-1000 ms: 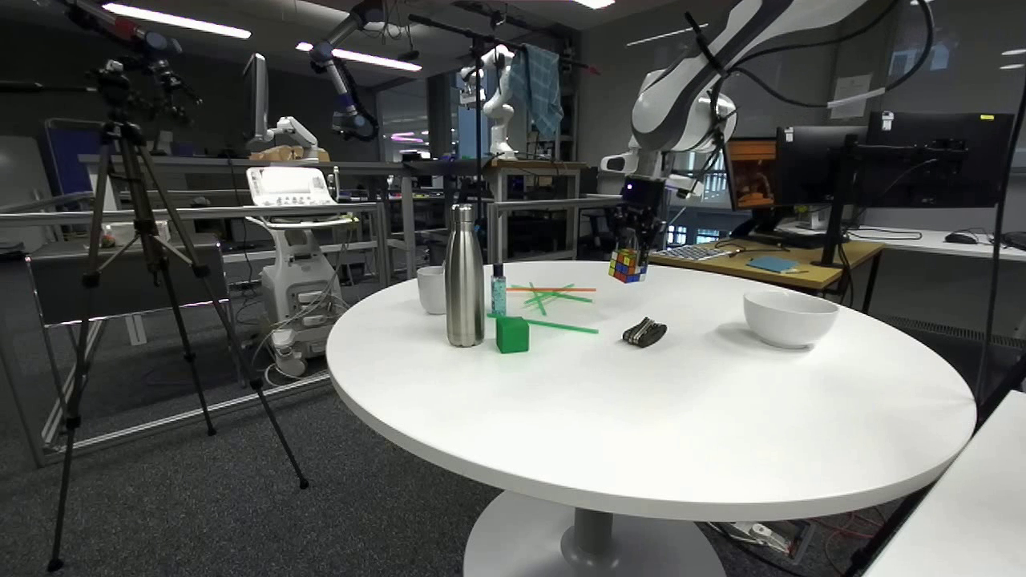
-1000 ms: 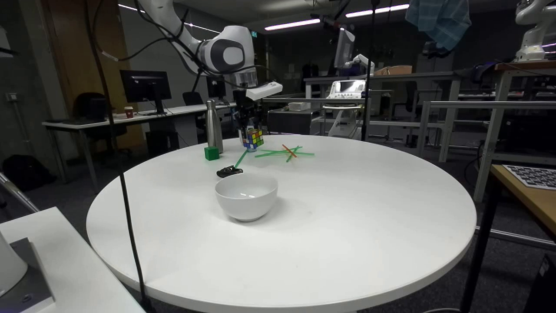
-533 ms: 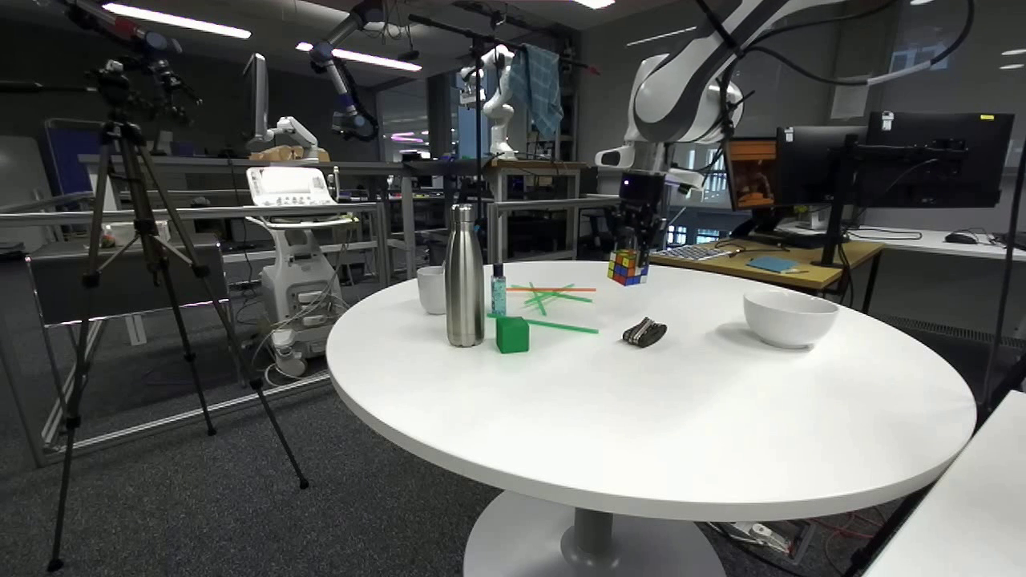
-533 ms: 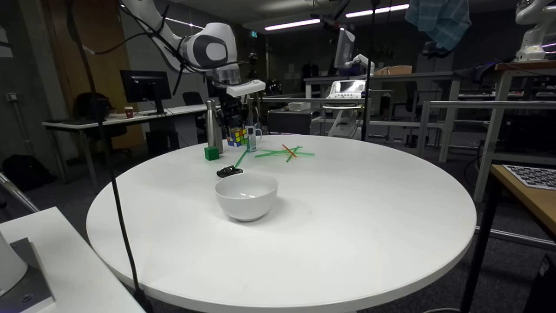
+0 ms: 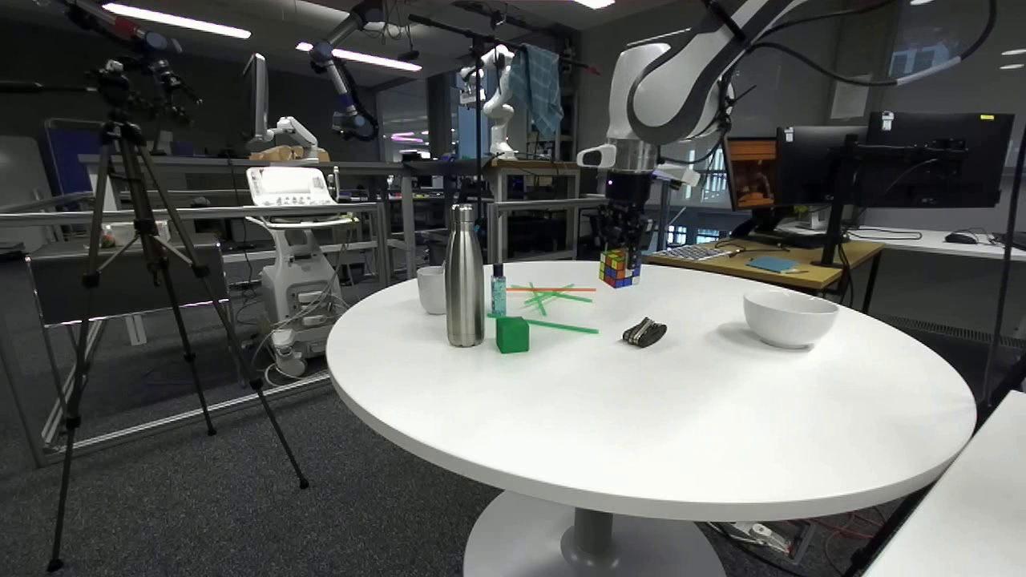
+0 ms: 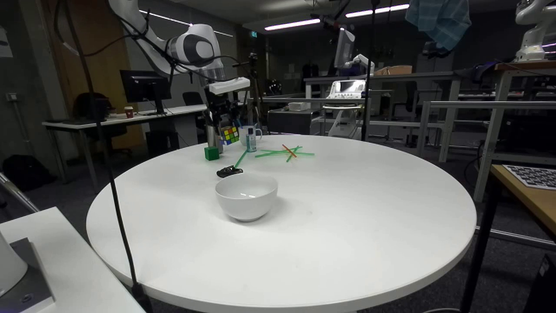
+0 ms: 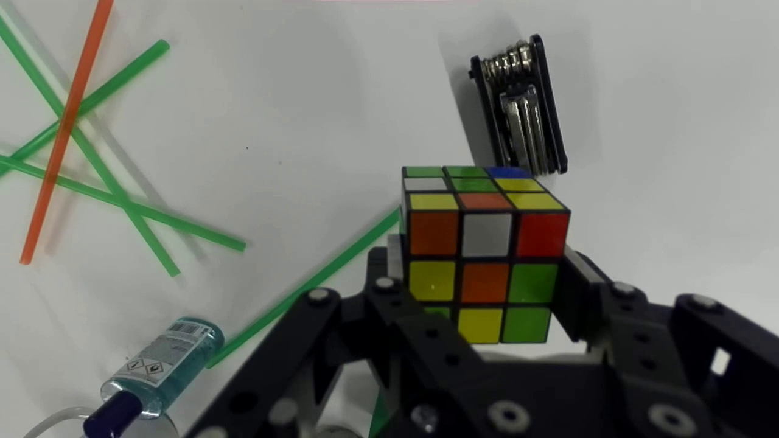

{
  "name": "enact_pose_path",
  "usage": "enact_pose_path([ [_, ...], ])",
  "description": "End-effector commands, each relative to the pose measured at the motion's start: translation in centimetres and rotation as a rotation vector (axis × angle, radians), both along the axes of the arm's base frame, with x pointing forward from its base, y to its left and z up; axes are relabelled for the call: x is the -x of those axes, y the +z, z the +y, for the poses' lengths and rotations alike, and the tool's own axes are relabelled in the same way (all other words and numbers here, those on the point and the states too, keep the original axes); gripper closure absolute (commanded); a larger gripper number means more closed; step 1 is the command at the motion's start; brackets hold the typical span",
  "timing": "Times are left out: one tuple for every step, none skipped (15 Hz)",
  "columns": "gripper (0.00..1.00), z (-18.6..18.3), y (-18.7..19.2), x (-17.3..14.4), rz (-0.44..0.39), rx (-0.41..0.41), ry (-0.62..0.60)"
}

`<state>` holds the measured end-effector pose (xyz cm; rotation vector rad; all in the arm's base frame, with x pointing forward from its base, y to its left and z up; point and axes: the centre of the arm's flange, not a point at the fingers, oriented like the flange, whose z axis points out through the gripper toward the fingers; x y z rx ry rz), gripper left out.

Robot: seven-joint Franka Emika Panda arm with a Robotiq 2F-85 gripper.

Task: Move the Rubik's cube to the left

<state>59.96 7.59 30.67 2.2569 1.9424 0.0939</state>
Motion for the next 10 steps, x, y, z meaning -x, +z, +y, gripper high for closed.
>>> enact_pose_path([
  [0.67,1.9,0.7,0.5,-0.043,0.055,-0.057],
  [0.67,2.4,0.7,0.4,-0.052,0.061,-0.08],
  [0.67,2.8,0.8,0.4,-0.065,0.067,-0.104],
  [0.67,3.2,0.8,0.3,-0.058,0.074,-0.136],
  [0.67,3.4,0.8,0.2,-0.06,0.074,-0.162],
  [0.67,3.7,0.8,0.2,-0.047,0.072,-0.183],
  [0.67,3.8,0.8,0.2,-0.04,0.07,-0.203],
  [0.67,3.9,0.8,0.3,-0.021,0.064,-0.214],
  [0.67,4.0,0.7,0.4,-0.004,0.062,-0.221],
  [0.67,4.1,0.7,0.5,0.01,0.063,-0.224],
])
